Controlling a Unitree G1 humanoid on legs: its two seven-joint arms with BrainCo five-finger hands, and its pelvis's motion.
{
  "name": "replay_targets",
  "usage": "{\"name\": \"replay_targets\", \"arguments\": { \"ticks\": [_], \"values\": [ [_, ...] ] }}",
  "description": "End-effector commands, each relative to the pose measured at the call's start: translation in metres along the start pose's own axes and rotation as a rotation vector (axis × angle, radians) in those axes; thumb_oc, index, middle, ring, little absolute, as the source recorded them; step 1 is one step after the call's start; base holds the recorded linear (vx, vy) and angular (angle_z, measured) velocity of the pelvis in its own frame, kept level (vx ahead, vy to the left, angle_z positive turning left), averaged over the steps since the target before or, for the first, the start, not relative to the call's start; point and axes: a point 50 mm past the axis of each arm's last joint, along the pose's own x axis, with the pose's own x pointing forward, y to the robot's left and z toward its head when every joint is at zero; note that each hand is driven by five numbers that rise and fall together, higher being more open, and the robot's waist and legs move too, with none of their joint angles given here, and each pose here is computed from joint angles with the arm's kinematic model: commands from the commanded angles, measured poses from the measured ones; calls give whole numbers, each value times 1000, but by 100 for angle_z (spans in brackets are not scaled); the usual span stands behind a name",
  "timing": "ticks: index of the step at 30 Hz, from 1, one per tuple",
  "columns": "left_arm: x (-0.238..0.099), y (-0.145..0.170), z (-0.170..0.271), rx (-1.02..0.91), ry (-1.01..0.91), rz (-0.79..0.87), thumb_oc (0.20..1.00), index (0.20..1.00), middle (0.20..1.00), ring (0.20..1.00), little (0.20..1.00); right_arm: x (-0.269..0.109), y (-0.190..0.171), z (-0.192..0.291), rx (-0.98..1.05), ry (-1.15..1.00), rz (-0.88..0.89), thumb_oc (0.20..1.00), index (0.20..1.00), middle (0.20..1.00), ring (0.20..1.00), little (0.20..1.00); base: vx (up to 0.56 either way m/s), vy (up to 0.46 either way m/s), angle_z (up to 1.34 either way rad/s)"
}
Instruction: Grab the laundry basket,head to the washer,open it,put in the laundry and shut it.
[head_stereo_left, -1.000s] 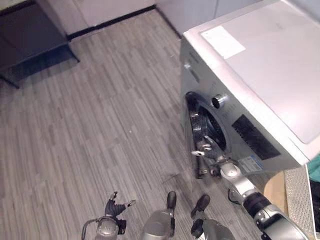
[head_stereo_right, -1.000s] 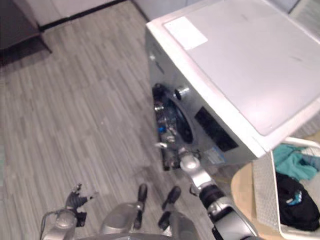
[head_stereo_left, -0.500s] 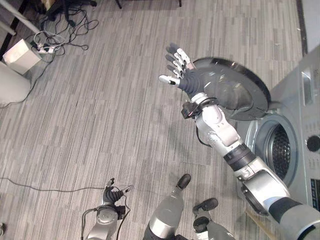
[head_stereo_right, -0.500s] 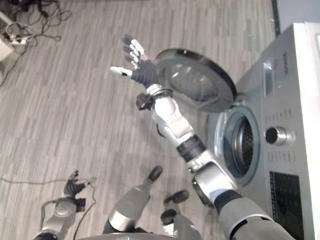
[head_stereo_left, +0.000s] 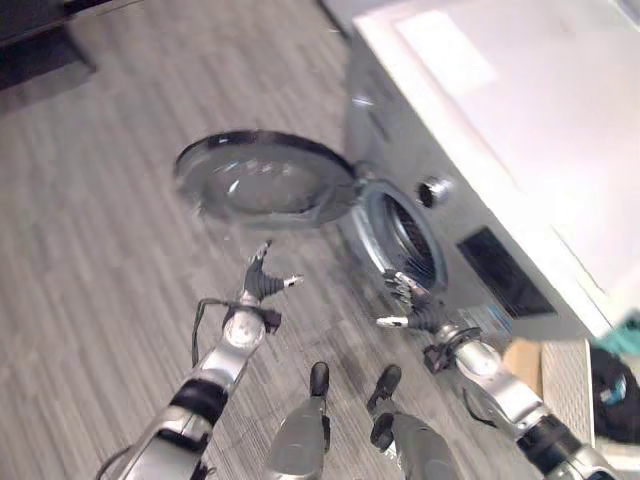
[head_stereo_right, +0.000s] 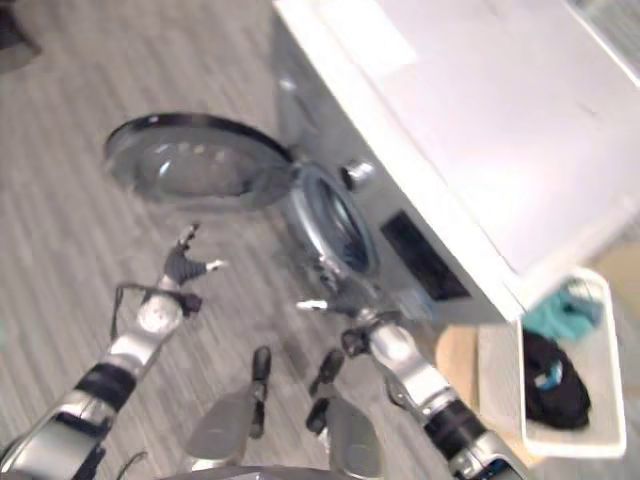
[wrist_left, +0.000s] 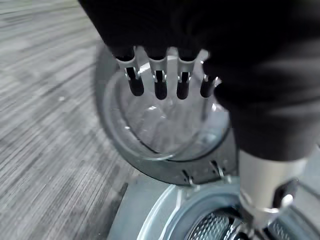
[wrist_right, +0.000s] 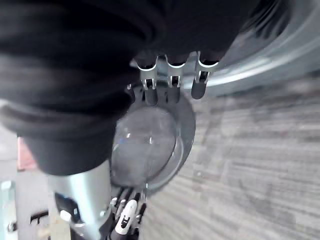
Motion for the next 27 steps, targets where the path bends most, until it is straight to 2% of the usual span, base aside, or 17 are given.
{"name": "replay_targets", "arguments": {
  "ticks": [1, 3, 4, 7, 12, 18, 23, 27],
  "values": [
    [2, 25, -23, 77, 103, 121, 1000, 1000, 1000, 1000, 1000, 1, 0, 34, -11, -173, 40, 1000, 1000, 1000, 1000, 1000, -57, 58, -24],
    [9, 50, -30, 127, 159, 184, 1000, 1000, 1000, 1000, 1000, -3, -10, 33, -14, -165, 21, 1000, 1000, 1000, 1000, 1000, -42, 58, -63],
    [10, 75, -39, 185, 228, 240, 1000, 1000, 1000, 1000, 1000, -6, -18, 36, -23, -177, 15, 1000, 1000, 1000, 1000, 1000, -37, 66, -71],
    [6, 96, -51, 230, 306, 293, 1000, 1000, 1000, 1000, 1000, -11, -27, 43, -28, -202, 17, 1000, 1000, 1000, 1000, 1000, -11, 36, -29],
    [-12, 114, -78, 266, 432, 342, 1000, 1000, 1000, 1000, 1000, -16, -32, 51, -14, -235, 31, 1000, 1000, 1000, 1000, 1000, 8, 20, -21],
    [-28, 126, -93, 274, 478, 370, 1000, 1000, 1000, 1000, 1000, -20, -31, 46, -2, -220, 26, 1000, 1000, 1000, 1000, 1000, 2, 1, -1],
    [-36, 115, -98, 219, 454, 365, 1000, 1000, 1000, 1000, 1000, -21, -26, 36, -3, -194, 12, 1000, 1000, 1000, 1000, 1000, -33, 14, 4],
    [-66, 58, -122, 61, 483, 255, 1000, 1000, 1000, 1000, 1000, -22, -30, 22, -91, -123, -48, 1000, 1000, 1000, 1000, 1000, 67, 47, 4]
  ]
}}
